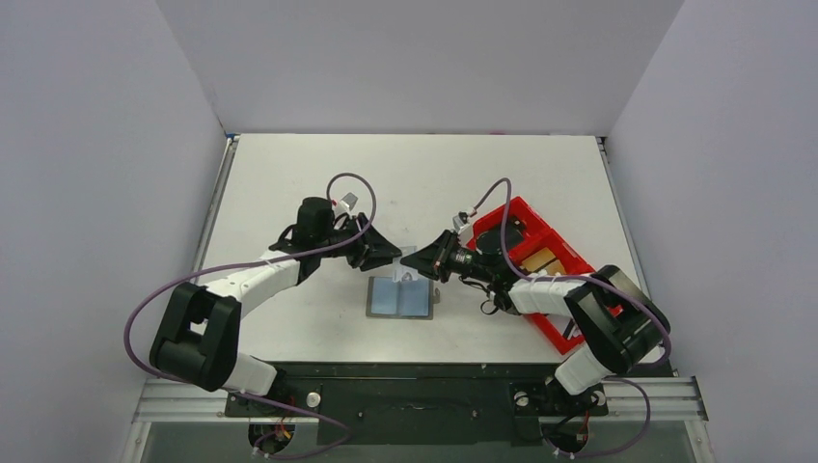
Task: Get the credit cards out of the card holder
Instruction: Place the credit card in the storage box, then close the card holder at the center of the board.
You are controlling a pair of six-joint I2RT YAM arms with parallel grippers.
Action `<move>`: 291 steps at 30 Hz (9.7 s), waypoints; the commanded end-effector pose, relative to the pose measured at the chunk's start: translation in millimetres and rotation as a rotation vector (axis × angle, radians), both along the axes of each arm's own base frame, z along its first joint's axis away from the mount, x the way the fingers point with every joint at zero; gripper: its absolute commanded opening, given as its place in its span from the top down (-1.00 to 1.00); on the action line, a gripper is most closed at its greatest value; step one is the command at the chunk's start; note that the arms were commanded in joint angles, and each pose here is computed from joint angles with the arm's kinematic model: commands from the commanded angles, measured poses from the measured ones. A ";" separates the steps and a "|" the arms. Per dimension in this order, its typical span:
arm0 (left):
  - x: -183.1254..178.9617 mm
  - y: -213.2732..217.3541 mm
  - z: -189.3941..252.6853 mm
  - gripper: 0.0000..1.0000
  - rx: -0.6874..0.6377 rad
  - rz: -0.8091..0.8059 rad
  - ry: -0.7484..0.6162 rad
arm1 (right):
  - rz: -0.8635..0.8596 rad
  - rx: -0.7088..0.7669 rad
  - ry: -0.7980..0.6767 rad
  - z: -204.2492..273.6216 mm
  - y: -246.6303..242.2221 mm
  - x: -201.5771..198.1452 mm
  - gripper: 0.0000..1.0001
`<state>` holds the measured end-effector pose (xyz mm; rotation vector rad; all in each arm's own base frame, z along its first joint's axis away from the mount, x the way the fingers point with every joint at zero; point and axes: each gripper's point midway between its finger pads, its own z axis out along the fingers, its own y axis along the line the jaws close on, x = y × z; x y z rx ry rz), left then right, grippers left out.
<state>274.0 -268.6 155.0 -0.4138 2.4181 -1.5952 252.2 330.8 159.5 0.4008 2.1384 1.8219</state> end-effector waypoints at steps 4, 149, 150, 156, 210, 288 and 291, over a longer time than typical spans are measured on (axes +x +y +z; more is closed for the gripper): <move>7.5 18.9 15.2 0.18 0.210 0.002 -0.136 | -0.047 -0.160 -0.116 2.2 -10.8 6.8 1.00; -6.5 18.0 2.4 -0.02 0.506 -0.090 -0.200 | -0.767 -1.414 0.254 12.1 -344.3 -22.1 -0.44; -6.1 20.7 -0.4 -0.02 0.522 -0.083 -0.199 | -0.725 -1.403 0.213 13.1 -328.8 -18.7 -0.44; -13.0 37.0 -35.5 -0.01 0.609 -0.064 -0.143 | -0.537 -1.294 -0.001 21.5 -230.2 7.6 -0.39; -39.3 32.4 -131.7 0.73 0.693 -0.148 0.005 | 0.039 -1.214 -0.039 -155.6 -35.5 -23.0 0.16; -19.7 22.9 -106.8 -0.03 0.490 -0.125 -0.001 | -0.024 -1.243 -0.005 -157.8 -87.4 -21.5 0.34; -17.3 21.6 -92.7 -0.02 0.472 -0.110 -0.025 | -0.020 -1.226 -0.005 -158.1 -83.2 -21.2 0.36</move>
